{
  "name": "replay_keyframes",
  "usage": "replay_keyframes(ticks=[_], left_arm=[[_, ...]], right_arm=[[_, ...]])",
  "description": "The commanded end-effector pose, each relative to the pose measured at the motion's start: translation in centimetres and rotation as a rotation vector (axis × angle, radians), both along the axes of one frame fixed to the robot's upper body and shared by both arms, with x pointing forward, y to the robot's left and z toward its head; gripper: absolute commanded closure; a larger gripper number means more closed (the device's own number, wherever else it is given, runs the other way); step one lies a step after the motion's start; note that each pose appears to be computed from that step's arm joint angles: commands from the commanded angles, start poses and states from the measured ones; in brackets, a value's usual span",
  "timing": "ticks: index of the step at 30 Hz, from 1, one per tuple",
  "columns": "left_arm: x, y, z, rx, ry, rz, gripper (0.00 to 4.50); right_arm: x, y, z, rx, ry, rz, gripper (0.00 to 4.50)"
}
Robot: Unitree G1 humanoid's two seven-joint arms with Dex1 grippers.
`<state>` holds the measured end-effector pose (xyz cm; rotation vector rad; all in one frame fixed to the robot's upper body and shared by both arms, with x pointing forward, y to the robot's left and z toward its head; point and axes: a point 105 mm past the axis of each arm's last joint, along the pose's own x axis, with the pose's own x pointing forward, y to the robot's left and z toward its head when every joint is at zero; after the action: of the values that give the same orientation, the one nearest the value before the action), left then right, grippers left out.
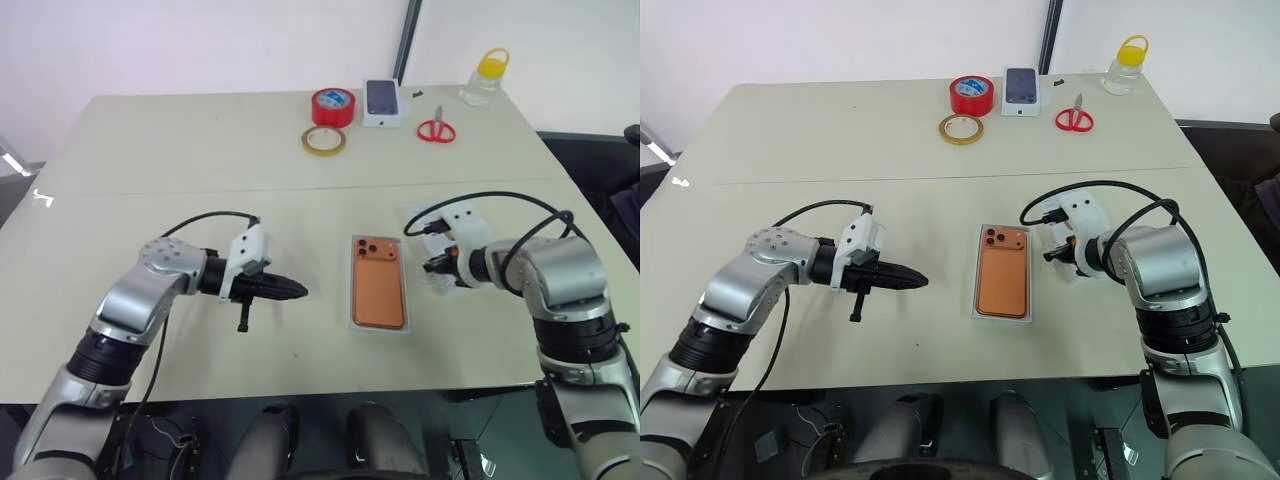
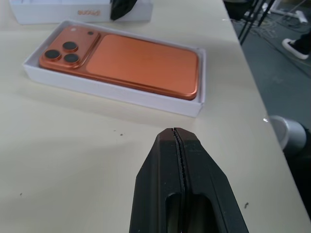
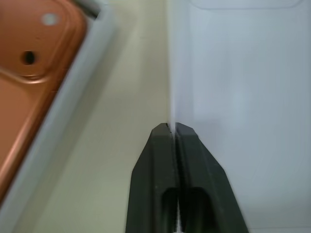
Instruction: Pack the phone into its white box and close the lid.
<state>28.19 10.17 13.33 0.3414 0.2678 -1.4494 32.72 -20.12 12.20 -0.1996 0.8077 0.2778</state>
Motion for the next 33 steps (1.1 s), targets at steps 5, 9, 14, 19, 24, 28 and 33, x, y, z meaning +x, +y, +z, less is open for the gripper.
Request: replay_keyframes(ticks=[5, 9, 14, 19, 24, 28, 33], left_arm=[[2.3, 2.2, 1.2, -0.048, -0.082, 0.209, 4.5], [4.2, 3.8, 1.8, -0.1, -0.103, 0.361, 4.5], [6.1, 4.9, 2.9, -0.125, -0.157, 0.454, 4.5], [7.0, 4.4, 3.7, -0.149, -0.184, 0.463, 4.5], [6.8, 2.8, 3.4, -0.145, -0.177, 0.407, 4.5], [5.6, 0.4, 2.3, -0.109, -0.158, 0.295, 4.5], [4.7, -2.5, 1.3, -0.09, -0.141, 0.193, 4.5]], right_arm=[[2.1, 2.2, 8.0, 0.402, -0.242, 0.036, 4.48], [0.0, 7.8, 10.6, 0.8, -0.224, 0.321, 4.48], [-3.6, 14.5, 11.4, 1.301, -0.085, 0.294, 4.48], [-6.3, 18.7, 8.1, 1.411, 0.132, -0.031, 4.48], [-6.5, 17.7, 5.1, 1.337, 0.218, -0.238, 4.48], [-6.2, 16.5, 3.7, 1.286, 0.225, -0.3, 4.48], [-5.7, 15.3, 3.6, 1.193, 0.156, -0.23, 2.21]])
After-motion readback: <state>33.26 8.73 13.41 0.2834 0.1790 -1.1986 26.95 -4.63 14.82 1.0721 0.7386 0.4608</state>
